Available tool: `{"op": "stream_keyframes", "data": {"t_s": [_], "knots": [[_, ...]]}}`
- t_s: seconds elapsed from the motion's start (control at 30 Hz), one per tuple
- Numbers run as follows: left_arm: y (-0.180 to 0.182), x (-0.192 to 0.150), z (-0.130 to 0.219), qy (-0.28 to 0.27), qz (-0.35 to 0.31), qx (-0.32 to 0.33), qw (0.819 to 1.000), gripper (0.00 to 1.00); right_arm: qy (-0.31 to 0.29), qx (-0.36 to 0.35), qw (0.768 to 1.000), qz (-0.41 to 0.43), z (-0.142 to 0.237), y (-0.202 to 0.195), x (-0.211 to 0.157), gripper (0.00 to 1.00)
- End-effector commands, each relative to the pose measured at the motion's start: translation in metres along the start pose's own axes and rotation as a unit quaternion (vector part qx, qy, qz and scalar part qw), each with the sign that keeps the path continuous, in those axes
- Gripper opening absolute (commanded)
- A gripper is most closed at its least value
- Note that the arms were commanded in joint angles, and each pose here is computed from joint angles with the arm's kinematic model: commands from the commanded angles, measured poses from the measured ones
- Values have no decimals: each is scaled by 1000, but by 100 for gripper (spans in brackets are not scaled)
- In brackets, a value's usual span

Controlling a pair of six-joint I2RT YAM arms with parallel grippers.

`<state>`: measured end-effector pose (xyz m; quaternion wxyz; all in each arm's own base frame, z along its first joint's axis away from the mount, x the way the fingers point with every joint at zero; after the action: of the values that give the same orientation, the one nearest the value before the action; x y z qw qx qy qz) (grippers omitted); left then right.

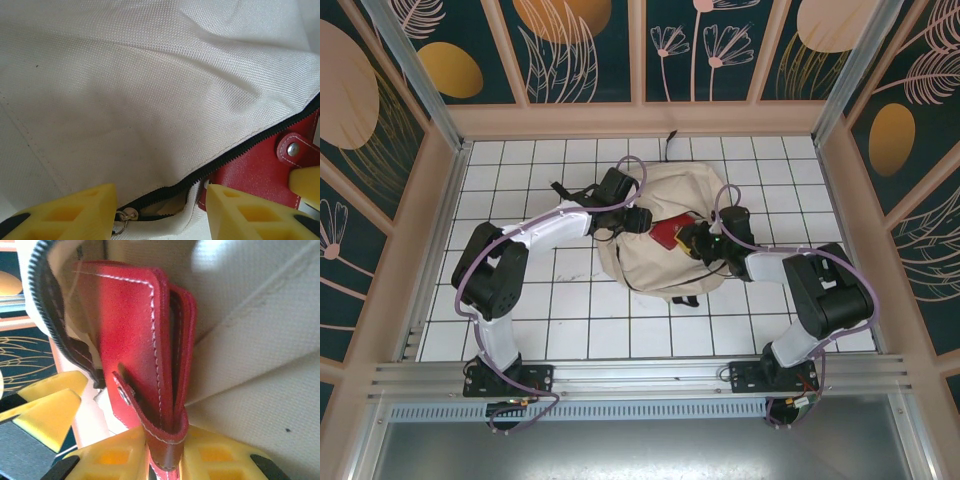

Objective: Pack books, pencil case, and school supplies into a backpack

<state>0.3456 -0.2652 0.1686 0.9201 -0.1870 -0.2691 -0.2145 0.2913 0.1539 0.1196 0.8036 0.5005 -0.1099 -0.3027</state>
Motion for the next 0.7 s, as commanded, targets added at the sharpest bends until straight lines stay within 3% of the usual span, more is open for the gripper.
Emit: {"op": "stream_keyframes", "data": {"t_s": [0.0, 0.47, 0.67], "knots": [[-3, -1, -1, -3, 10, -4, 1000, 50, -19, 44, 999, 10, 1, 21, 5, 21], [1, -8, -5, 7, 13, 5, 1000, 45, -17, 105, 994, 11, -13, 32, 13, 12], [1, -10, -8, 9, 15, 7, 1000, 43, -53, 129, 990, 1, -10, 31, 17, 7]]}}
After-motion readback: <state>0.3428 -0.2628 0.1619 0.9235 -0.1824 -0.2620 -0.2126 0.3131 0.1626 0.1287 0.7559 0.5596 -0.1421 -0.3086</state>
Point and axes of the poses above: each hand's point on the last joint's axis, 136 mm out from that joint toward the fingers, its own z axis back along the fingers, its own y axis along the line the jaws close on, x = y × z, the point moved 9 cm from there along z, back along the fingers, and after that the axes turned 10 degrees about -z, right-handed, at the moved point
